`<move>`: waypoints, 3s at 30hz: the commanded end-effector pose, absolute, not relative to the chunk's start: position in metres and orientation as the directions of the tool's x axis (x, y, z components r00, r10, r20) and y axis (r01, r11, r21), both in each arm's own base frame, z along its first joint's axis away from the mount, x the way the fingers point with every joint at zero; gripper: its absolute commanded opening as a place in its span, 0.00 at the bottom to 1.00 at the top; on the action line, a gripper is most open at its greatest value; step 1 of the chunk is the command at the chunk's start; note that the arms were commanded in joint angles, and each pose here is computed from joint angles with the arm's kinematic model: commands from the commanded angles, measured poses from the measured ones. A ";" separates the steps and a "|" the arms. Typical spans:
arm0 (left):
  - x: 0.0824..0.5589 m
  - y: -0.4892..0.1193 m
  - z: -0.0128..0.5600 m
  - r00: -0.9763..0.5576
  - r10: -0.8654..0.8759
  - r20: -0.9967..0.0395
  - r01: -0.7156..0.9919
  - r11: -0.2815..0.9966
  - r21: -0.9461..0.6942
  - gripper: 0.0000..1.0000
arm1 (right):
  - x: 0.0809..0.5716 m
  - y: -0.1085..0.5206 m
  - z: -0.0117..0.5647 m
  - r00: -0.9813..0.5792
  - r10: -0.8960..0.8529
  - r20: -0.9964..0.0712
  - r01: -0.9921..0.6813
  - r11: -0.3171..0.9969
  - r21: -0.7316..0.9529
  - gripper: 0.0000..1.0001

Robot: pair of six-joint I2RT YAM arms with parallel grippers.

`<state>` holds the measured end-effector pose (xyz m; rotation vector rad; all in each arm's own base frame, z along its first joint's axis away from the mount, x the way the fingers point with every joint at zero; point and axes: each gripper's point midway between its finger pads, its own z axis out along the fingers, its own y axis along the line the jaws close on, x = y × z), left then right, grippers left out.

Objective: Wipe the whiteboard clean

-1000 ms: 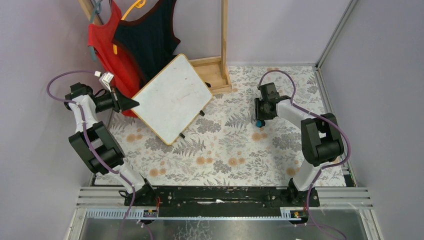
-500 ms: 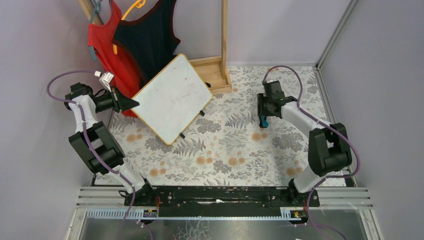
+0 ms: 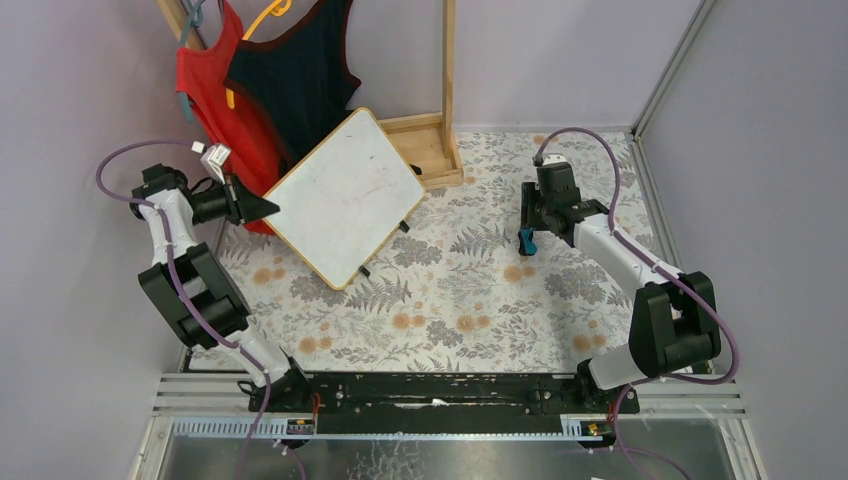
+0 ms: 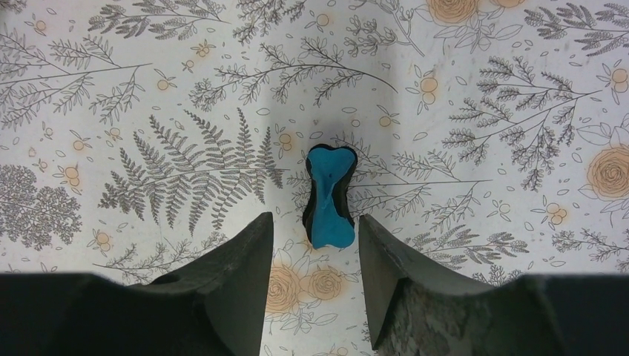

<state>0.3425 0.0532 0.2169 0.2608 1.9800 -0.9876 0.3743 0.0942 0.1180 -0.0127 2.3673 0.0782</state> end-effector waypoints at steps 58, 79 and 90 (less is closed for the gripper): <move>0.333 0.154 0.285 -0.386 -0.232 -0.893 0.160 0.936 -0.313 0.69 | 0.374 0.084 0.115 -0.688 0.043 -0.724 0.019 0.999 0.041 0.51; 0.306 0.169 0.191 -0.151 -0.237 -0.960 -0.335 0.926 -0.175 0.77 | 0.363 0.053 0.114 -0.574 0.139 -0.807 0.196 0.980 0.030 0.53; 0.294 0.222 0.141 -0.129 -0.299 -0.946 -0.699 0.704 -0.127 0.77 | 0.361 0.043 0.108 -0.566 0.171 -0.806 0.269 0.963 0.015 0.53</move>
